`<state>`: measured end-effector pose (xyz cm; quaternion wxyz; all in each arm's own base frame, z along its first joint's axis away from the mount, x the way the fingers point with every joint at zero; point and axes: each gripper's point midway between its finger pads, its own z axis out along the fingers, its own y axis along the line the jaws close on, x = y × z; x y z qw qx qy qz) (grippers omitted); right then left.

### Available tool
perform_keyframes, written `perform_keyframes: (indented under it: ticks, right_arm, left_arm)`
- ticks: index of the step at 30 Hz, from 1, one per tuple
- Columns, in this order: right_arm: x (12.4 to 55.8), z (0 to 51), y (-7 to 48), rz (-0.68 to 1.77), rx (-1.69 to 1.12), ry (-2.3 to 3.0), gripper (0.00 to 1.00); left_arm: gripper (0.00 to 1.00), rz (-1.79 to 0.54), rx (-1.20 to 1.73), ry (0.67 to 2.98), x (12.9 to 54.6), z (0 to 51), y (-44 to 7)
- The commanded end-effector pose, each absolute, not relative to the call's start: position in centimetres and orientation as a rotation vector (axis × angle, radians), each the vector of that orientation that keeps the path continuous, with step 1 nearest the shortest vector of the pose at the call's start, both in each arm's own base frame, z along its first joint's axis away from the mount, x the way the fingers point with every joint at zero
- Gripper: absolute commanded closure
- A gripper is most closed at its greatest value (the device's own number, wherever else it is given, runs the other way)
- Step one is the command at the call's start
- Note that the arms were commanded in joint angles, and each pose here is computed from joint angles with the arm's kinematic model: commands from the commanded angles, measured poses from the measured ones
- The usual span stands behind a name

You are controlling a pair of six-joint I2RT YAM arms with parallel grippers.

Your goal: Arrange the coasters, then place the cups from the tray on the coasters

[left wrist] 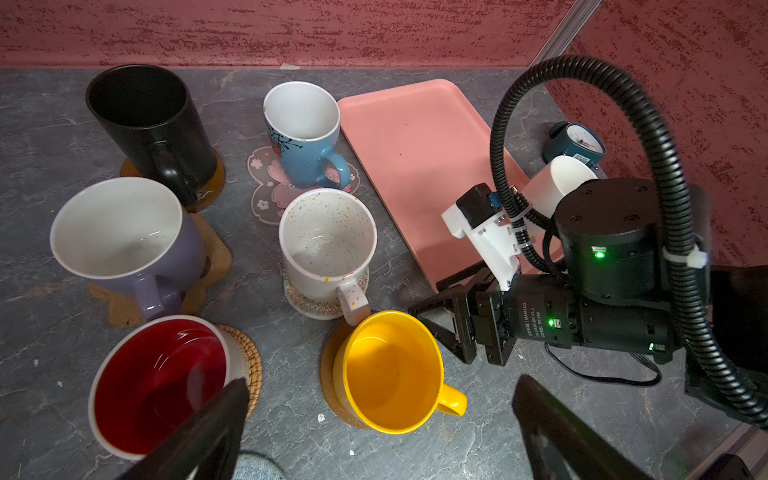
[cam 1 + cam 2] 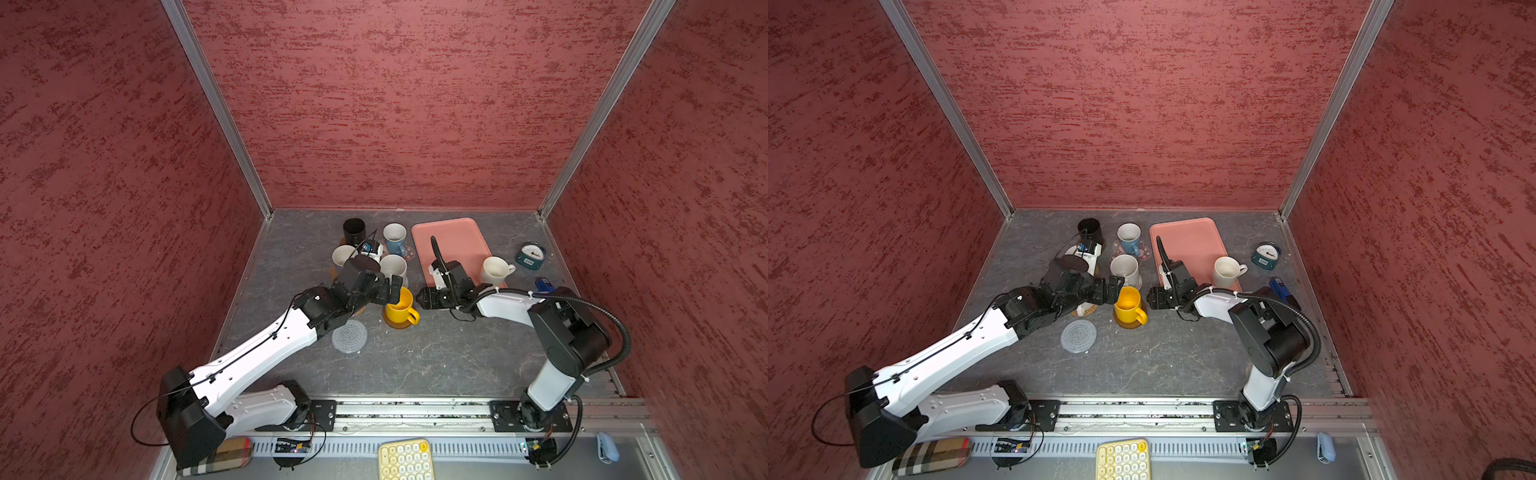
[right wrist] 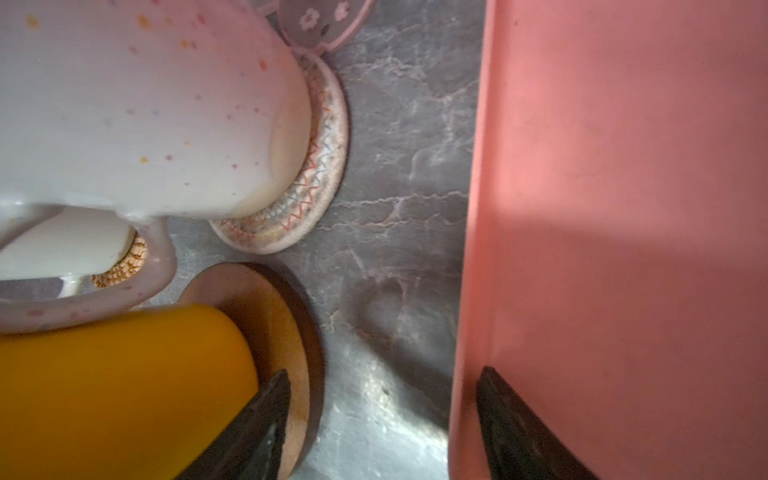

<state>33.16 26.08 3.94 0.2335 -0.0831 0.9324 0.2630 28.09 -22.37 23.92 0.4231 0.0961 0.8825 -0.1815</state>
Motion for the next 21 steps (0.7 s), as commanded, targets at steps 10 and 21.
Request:
perform_keyframes:
  ticks: [10,21]
  right_arm:
    - [33.4,4.8,27.1,0.751,-0.201,2.549,0.40]
    - [34.4,12.8,24.8,0.681,-0.174,2.367,0.26]
  left_arm:
    - [0.00,-0.442,0.213,2.202,28.0,24.1,-21.6]
    - [0.00,-0.435,0.251,2.195,28.4,25.7,-22.4]
